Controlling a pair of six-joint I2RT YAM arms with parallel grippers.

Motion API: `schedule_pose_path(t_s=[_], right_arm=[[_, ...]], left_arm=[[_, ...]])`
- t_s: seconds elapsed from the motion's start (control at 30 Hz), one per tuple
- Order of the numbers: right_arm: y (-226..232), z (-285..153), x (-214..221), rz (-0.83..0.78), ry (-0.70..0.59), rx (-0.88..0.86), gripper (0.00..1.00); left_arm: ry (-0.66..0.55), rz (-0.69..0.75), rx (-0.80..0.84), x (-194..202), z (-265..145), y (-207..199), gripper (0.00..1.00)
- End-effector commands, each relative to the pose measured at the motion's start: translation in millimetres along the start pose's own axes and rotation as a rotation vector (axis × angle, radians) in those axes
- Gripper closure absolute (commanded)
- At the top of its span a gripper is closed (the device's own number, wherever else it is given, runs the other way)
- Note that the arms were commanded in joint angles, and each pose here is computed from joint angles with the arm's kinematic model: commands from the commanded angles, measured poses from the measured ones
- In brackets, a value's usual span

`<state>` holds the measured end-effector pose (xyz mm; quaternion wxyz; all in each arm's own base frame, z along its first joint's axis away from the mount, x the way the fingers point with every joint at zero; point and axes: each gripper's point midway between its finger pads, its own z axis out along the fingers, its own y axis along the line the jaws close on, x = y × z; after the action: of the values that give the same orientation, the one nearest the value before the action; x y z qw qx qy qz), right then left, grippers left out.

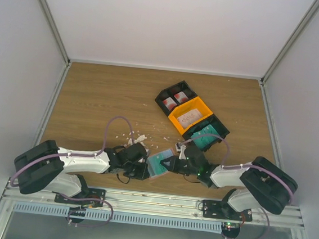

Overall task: Put the credit cards into the card holder
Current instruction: Insert the credit card into the card holder.

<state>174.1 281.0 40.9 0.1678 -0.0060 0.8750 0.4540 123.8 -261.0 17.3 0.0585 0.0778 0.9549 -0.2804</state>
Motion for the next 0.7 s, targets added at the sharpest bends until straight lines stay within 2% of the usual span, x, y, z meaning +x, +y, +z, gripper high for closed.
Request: schedule_pose_path(t_s=[0.0,0.2,0.5,0.67], right_arm=[[-4.5,7.8,13.2,-0.001,0.071,-0.017,0.99],[-13.0,4.5,14.7,-0.005,0.061,0.020,0.99],[-8.8,-15.5,-17.2,-0.078,-0.020,0.022,1.00],[-10.1,-16.8,-21.1,-0.118,0.006,0.014,0.99]], left_arm=[[0.027,-0.006,-0.148,12.9,8.6,38.5,0.85],[0.022,-0.014,-0.156,12.8,8.8,40.7,0.85],[0.013,-0.013,-0.168,12.4,6.6,43.4,0.85],[0.013,-0.015,-0.167,12.9,7.3,44.1,0.85]])
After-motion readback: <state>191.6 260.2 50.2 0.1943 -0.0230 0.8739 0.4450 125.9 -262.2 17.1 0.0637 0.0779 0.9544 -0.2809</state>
